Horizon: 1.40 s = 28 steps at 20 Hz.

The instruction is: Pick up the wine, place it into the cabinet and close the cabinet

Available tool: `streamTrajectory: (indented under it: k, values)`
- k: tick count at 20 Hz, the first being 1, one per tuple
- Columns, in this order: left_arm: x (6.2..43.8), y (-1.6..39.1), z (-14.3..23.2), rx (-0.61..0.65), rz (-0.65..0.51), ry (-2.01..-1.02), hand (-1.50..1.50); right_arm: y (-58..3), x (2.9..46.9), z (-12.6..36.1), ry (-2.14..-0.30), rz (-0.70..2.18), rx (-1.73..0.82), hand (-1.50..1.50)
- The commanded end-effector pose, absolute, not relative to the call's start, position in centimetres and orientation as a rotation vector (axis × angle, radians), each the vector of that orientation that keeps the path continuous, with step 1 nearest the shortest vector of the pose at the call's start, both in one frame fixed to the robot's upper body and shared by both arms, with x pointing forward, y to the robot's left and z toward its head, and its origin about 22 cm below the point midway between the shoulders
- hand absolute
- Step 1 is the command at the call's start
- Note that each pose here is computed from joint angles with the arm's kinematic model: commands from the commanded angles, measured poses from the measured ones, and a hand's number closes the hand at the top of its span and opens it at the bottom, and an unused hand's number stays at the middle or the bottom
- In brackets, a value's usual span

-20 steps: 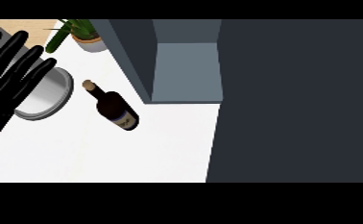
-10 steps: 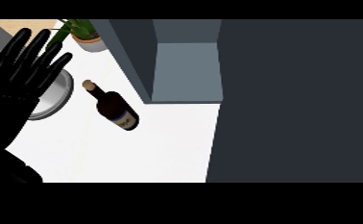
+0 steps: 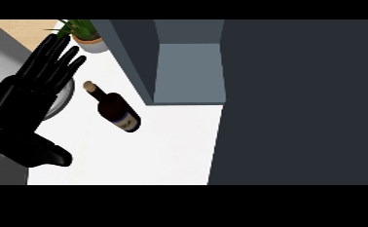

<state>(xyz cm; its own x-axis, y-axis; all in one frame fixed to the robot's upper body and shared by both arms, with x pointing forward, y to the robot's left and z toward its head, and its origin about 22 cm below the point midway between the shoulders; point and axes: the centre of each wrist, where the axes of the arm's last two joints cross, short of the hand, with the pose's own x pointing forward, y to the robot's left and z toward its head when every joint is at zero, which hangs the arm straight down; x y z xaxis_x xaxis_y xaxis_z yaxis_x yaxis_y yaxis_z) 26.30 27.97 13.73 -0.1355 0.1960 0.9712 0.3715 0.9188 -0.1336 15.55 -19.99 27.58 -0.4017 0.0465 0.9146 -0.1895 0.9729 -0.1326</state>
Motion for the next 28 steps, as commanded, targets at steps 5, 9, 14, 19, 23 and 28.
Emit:
streamTrajectory:
  k: [5, 9, 14, 19, 23, 28]
  values:
    - [27.3, 30.1, 9.5, -0.391, -0.167, -1.655, -1.5, -20.9, 12.0, 27.6, -2.01, 0.255, 0.19, -1.5]
    - [26.6, 28.6, 6.1, -0.367, -0.133, -1.664, -1.5, -21.5, 13.1, 29.3, -2.0, 0.278, 0.154, -1.5]
    - [27.1, 28.5, 4.3, -0.372, -0.166, -1.65, -1.5, -20.0, 13.2, 27.3, -2.013, 0.242, 0.174, -1.5]
    - [28.2, 29.4, 0.8, -0.364, -0.151, -1.625, -1.5, -20.6, 12.8, 28.8, -2.006, 0.269, 0.193, -1.5]
    - [27.3, 30.1, -2.0, -0.384, -0.156, -1.593, -1.5, -20.1, 13.0, 28.7, -1.993, 0.259, 0.184, -1.5]
    - [27.6, 29.6, -4.4, -0.35, -0.161, -1.571, -1.5, -19.3, 12.7, 29.4, -2.011, 0.289, 0.193, -1.5]
